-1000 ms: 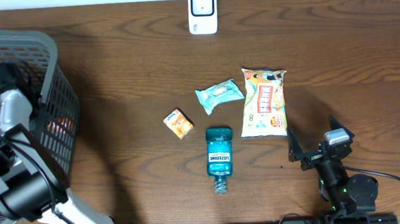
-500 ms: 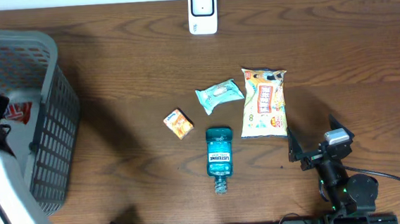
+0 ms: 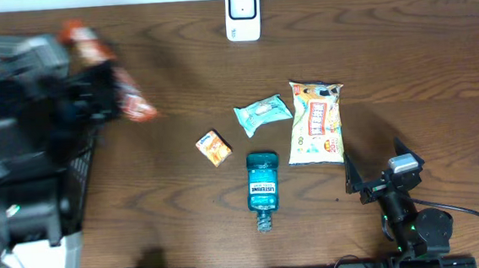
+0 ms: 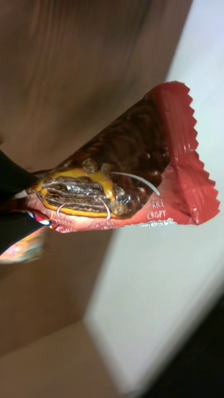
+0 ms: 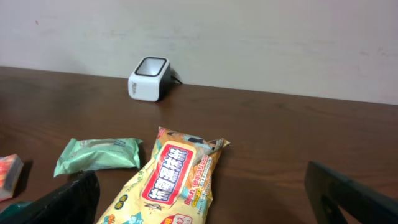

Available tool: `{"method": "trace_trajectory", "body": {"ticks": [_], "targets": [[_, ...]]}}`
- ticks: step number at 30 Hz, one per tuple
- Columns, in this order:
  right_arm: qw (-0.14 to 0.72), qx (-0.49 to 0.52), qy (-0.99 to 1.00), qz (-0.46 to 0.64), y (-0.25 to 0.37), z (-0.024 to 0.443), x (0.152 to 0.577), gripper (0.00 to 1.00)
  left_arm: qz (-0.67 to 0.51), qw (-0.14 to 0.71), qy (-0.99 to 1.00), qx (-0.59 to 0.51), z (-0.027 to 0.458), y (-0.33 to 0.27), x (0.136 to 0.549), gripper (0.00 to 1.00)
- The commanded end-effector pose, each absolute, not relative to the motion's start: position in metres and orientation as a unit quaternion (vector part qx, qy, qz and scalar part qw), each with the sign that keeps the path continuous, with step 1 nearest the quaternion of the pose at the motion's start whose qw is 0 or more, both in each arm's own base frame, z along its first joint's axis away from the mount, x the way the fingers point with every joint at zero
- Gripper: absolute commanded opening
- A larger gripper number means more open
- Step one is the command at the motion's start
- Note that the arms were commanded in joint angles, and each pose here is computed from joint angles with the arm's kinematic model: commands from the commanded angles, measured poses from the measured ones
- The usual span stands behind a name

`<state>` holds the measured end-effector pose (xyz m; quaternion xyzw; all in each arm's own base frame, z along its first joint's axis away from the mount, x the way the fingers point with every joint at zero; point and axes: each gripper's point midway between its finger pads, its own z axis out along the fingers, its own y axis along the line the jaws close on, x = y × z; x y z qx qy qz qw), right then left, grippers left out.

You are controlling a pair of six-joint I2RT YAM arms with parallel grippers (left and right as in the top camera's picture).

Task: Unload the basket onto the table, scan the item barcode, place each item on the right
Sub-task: 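Carry the candy bar to the scanner and drop it beside the Kleenex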

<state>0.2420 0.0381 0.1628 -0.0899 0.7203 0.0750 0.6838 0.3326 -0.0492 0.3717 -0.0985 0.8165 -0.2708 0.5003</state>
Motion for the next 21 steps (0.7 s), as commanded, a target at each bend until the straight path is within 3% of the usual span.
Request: {"method": "trace_trajectory", "body": {"ticks": [1, 11, 21], "targets": [[0.683, -0.086, 0.72, 0.083, 0.04, 0.162, 0.242, 0.99, -0.248, 0.429, 0.868, -0.034, 0.311, -0.099, 0.347, 0.07], [0.683, -0.087, 0.72, 0.083, 0.04, 0.162, 0.242, 0.99, -0.192, 0.3, 0.934, -0.032, 0.169, -0.176, 0.404, 0.07], [0.683, -0.086, 0.72, 0.083, 0.04, 0.162, 0.242, 0.99, -0.159, 0.206, 0.964, -0.053, 0.062, -0.185, 0.414, 0.07]]}}
